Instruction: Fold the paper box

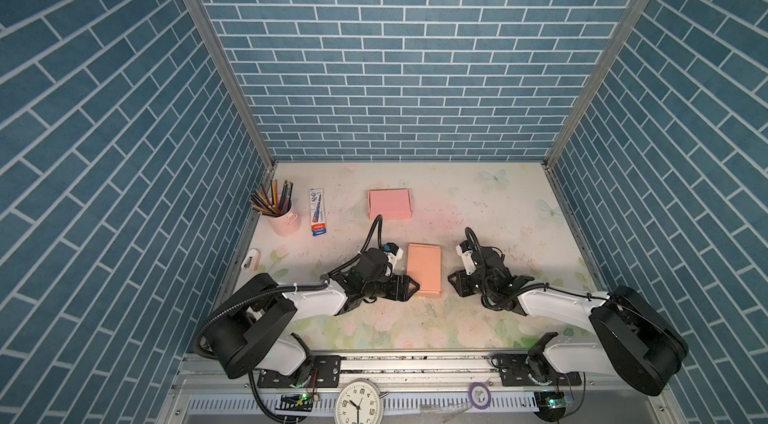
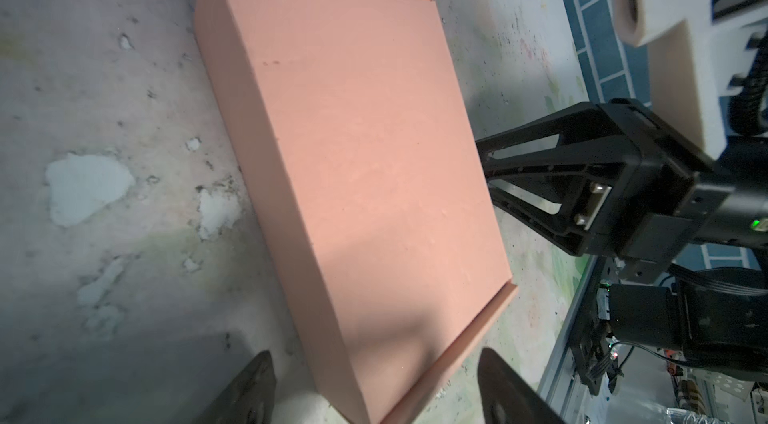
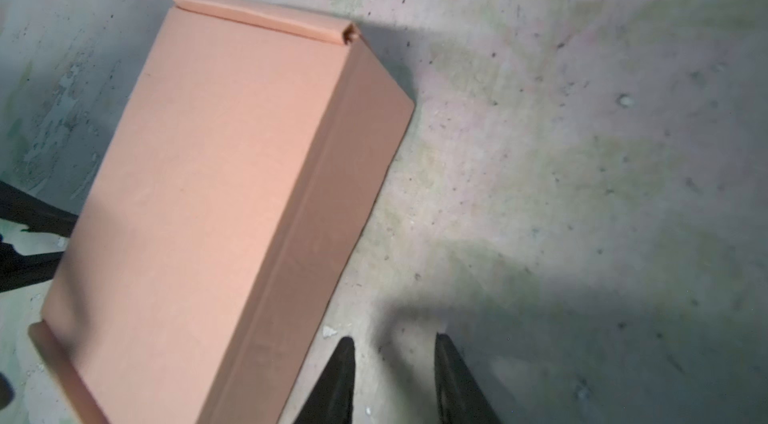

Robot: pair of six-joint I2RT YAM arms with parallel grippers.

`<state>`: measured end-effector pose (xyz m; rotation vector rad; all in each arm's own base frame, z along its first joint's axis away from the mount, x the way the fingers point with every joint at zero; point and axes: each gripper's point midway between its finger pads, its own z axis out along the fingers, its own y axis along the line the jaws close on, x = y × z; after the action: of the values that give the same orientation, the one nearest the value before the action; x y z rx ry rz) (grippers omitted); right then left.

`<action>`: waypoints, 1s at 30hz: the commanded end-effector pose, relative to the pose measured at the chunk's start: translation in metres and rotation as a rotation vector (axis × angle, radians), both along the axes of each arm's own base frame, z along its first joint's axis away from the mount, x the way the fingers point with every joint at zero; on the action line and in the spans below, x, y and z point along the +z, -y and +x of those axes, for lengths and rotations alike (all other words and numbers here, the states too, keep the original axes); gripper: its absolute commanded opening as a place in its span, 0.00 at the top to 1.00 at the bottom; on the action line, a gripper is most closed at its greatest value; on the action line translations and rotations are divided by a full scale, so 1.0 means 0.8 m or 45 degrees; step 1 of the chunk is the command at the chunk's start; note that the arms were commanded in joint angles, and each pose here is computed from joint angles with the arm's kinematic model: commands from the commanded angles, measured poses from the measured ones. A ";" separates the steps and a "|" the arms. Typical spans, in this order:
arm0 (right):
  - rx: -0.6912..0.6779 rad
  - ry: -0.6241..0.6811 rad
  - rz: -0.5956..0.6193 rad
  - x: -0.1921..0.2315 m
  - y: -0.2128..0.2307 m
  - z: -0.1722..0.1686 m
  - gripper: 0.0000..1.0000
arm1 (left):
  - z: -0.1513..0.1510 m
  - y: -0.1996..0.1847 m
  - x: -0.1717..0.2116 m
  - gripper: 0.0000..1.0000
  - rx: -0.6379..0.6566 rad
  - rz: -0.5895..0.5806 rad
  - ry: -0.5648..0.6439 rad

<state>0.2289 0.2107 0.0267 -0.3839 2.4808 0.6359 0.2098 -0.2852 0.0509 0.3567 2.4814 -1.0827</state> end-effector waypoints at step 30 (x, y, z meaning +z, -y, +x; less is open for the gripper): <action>0.029 -0.005 0.041 -0.015 -0.029 0.075 0.73 | 0.113 0.050 0.002 0.24 -0.060 -0.053 0.073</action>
<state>0.2956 0.2325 0.0261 -0.3816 2.4271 0.6623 0.2968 -0.3120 0.0446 0.3888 2.4508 -1.0803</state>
